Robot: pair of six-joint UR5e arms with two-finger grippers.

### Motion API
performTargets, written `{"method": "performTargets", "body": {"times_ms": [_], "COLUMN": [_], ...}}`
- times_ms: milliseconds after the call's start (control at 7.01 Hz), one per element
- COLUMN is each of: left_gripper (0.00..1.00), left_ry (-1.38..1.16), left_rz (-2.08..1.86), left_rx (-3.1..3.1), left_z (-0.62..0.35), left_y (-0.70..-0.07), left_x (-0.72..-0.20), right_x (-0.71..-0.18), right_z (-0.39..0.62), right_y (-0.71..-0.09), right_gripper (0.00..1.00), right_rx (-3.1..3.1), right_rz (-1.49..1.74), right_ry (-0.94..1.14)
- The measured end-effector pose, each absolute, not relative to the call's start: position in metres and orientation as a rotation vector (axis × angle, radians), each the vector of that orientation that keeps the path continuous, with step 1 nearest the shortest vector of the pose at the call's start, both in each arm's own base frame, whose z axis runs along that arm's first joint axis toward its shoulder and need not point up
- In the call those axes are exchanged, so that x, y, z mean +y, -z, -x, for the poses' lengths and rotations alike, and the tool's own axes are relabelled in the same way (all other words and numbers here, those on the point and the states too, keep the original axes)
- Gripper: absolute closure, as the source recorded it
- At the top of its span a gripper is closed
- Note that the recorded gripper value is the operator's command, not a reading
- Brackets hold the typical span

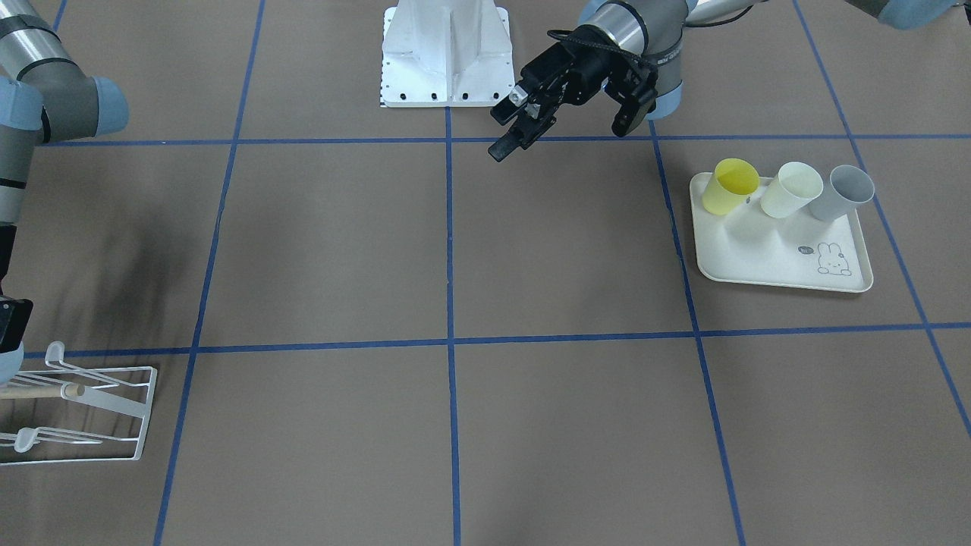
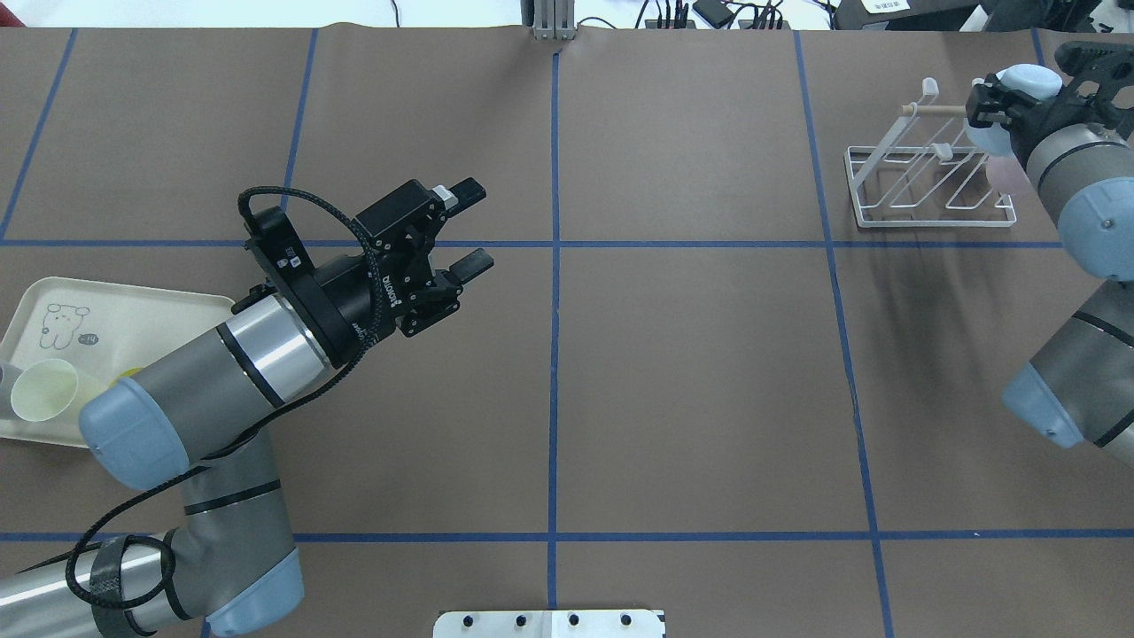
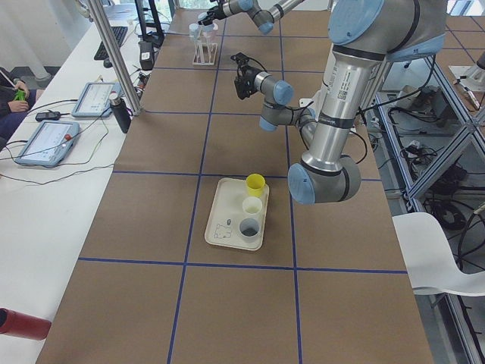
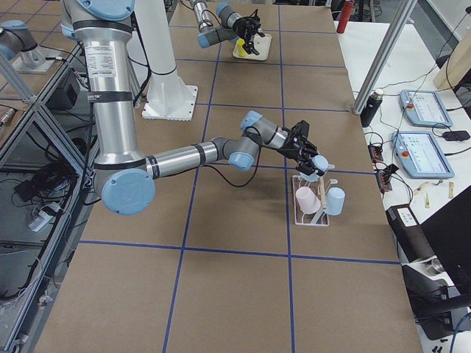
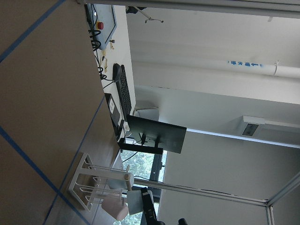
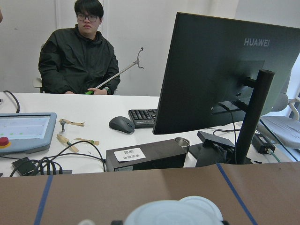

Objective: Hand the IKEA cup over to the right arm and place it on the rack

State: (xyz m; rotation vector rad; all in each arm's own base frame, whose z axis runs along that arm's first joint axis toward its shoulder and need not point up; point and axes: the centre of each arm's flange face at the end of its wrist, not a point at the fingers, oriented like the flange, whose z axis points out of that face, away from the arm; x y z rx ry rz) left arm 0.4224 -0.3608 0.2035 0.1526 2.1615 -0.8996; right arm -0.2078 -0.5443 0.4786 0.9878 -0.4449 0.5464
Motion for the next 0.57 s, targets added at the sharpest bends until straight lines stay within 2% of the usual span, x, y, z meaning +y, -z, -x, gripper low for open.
{"method": "performTargets", "body": {"times_ms": [571], "left_gripper": [0.00], "left_ry": [0.899], "left_rz": [-0.151], "left_rx": [2.161], "left_z": [-0.4230], "left_y": [-0.2035], "left_x": [-0.3601], "right_x": [-0.5436], "right_z": [0.2083], "right_y": [-0.4857], "right_gripper": [1.00], "right_rx": [-0.441], "right_rz": [-0.982], "right_ry": [-0.549]}}
